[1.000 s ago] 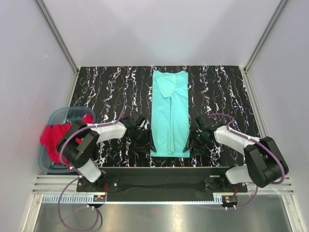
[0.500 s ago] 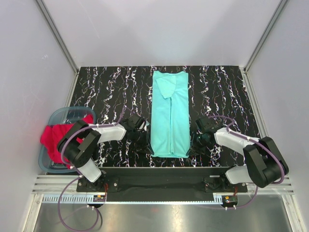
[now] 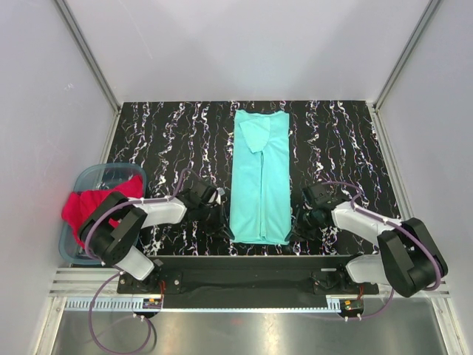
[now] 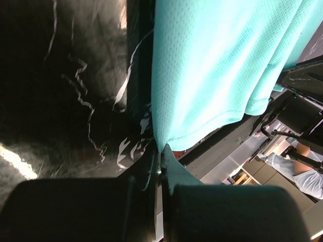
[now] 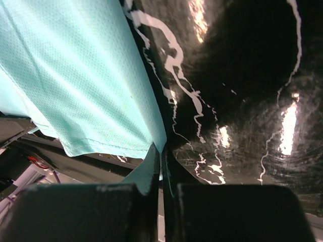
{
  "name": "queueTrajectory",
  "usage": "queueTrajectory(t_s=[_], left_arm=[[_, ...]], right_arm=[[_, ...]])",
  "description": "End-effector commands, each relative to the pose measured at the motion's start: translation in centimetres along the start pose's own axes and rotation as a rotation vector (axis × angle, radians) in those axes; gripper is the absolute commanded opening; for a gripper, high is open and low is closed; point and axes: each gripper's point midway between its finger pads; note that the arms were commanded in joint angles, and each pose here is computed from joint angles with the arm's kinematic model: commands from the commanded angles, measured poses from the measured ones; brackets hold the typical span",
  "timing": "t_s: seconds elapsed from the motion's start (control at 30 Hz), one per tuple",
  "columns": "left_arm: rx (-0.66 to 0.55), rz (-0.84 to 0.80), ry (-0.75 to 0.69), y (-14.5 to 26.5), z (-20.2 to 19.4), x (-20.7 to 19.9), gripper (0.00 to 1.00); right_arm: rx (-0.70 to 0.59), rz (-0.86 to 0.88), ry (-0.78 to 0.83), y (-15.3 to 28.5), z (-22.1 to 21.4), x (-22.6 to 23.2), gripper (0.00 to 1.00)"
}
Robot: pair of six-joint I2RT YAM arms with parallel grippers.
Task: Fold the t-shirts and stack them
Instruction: Fold the tshirt
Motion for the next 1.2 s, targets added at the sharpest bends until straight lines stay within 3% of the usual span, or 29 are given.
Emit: queueTrajectory(t_s=[0.0,0.17,0.33,0.47,0.57,0.77,0.97,1.17], left_arm=[[0.006,0.185,0.053,-0.1,-1.9,5.6,0.0],[0.003,0.127,0.031,0.9,-1.6,3.1,0.0],[-0.054,0.076,-0.018,2.8,1.4,-2.1,0.0],[-0.094,0.002,-0.037,3.9,5.2,-6.7,0.0],[-0.09,-0.013,-0.016,4.0,8.0,-8.0,0.0],[-0.157,-0.102,-0.024,6.1,16.4,-13.4,0.0],[-0.201,-0.156,0.017,7.1,22.7,-14.7,0.0],[-0.221,-0.218,0.049,6.9,27.1,-15.1,0.0]], right_arm=[[0.045,-0.059,-0.063,0.1,-1.8,-1.6,0.0],[-0.011,-0.019,-0.053,2.0,-1.1,-0.1,0.0],[-0.099,-0.016,-0.025,4.4,2.6,2.1,0.0],[-0.122,0.029,-0.01,5.7,6.5,4.2,0.0],[-0.142,0.041,-0.006,6.5,10.3,5.0,0.0],[-0.184,0.051,0.016,8.7,18.3,6.8,0.0],[-0.202,0.077,0.035,8.9,24.9,8.7,0.0],[-0.191,0.094,0.033,7.3,28.9,9.1,0.0]])
Point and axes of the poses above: each gripper's point midway between its finger pads, its own y axis back along the fingers, its own x axis along the line the jaws close on, z = x × y, and after that the axes turned 6 degrees about y, right-handed
